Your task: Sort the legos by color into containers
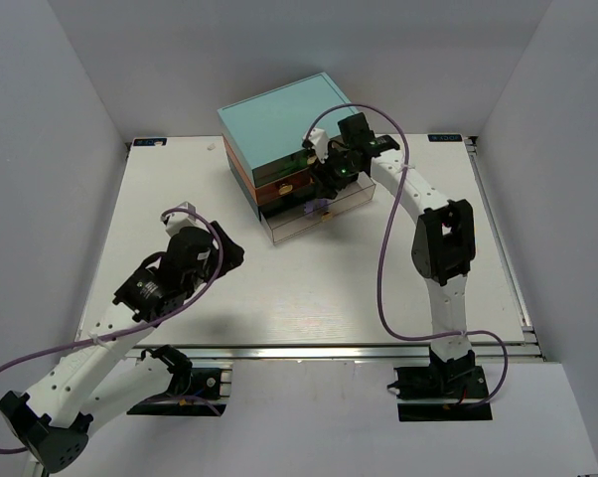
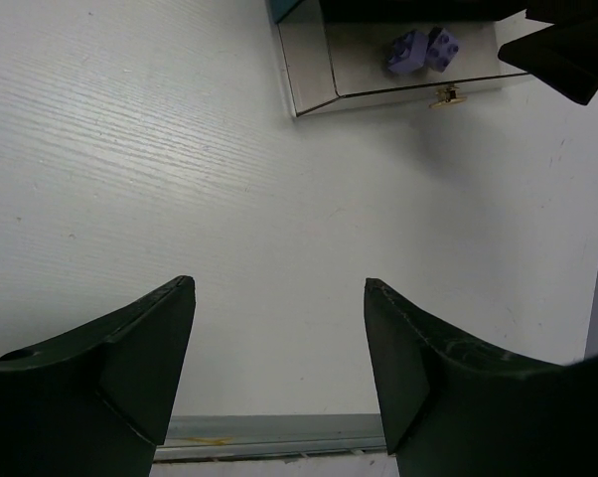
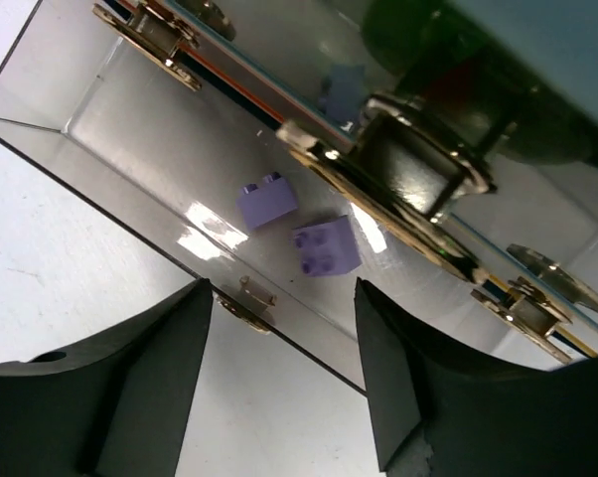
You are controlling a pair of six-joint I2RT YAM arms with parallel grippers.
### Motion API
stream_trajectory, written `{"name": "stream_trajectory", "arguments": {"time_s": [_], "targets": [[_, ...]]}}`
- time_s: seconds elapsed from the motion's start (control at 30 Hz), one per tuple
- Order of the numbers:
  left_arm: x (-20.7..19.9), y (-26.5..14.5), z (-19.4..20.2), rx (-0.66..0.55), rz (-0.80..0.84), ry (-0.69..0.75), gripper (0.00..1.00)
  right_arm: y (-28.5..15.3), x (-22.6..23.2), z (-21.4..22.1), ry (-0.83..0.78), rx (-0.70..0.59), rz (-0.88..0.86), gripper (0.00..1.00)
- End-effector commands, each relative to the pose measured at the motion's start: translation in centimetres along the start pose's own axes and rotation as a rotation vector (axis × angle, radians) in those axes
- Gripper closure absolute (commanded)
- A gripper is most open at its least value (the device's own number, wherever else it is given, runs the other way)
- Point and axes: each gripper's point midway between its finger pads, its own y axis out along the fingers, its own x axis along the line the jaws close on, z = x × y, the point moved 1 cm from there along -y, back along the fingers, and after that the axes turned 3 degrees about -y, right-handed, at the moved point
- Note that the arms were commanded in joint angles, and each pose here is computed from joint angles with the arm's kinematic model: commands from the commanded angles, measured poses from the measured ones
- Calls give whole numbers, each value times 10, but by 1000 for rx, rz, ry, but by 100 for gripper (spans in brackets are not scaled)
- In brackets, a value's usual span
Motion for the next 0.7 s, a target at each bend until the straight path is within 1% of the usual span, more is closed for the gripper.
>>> {"name": "stream_trajectory", "arguments": {"time_s": [0.0,0.07,0.1,0.13,0.17,0.2,0.23,0.27,0.3,0.37,0.4,0.47,0.5,0.57,0.6,0.63,0.67], "targets": [[3,1,-1,-10,-13,-10,21,-32,-10,-29,-20,-85,65,37],[2,2,-1,-10,-11,-11,21,-44,-2,-38,-62,-127,35,56],[2,2,-2,-11,-15,-6,21,-44,7,-29,-78,-121,-1,64],[2,2,-1,-10,-17,-6,21,-60,19,-34,-135,-154,-30,76],[3,1,-2,-12,-18,-6,21,-63,30,-33,-287,-199,-87,100],[3,1,-2,-13,-18,-6,21,-55,50,-4,-344,-180,-163,100],[4,1,-2,-14,-19,-4,21,-71,64,-3,-478,-211,-177,100],[5,2,-1,-12,-22,-3,21,-70,69,9,-713,-215,-196,100],[4,1,-1,-14,-19,-3,21,-67,87,41,-774,-165,-255,100],[6,1,-1,-15,-21,-2,21,-60,86,70,-957,-68,-281,100],[5,1,-1,-17,-21,-6,21,-52,85,82,-954,-33,-304,100],[6,1,-1,-16,-22,-7,21,-45,74,88,-951,37,-301,100],[6,0,-1,-19,-21,-9,21,-34,71,96,-906,67,-318,100],[7,0,-1,-19,-21,-16,21,-25,53,84,-895,94,-259,100],[7,0,-1,-21,-20,-18,21,-17,50,86,-856,108,-243,100],[7,-2,-2,-23,-17,-21,21,-10,37,79,-877,114,-175,100],[8,-2,-1,-21,-22,-22,21,-4,35,78,-882,120,-157,100]]}}
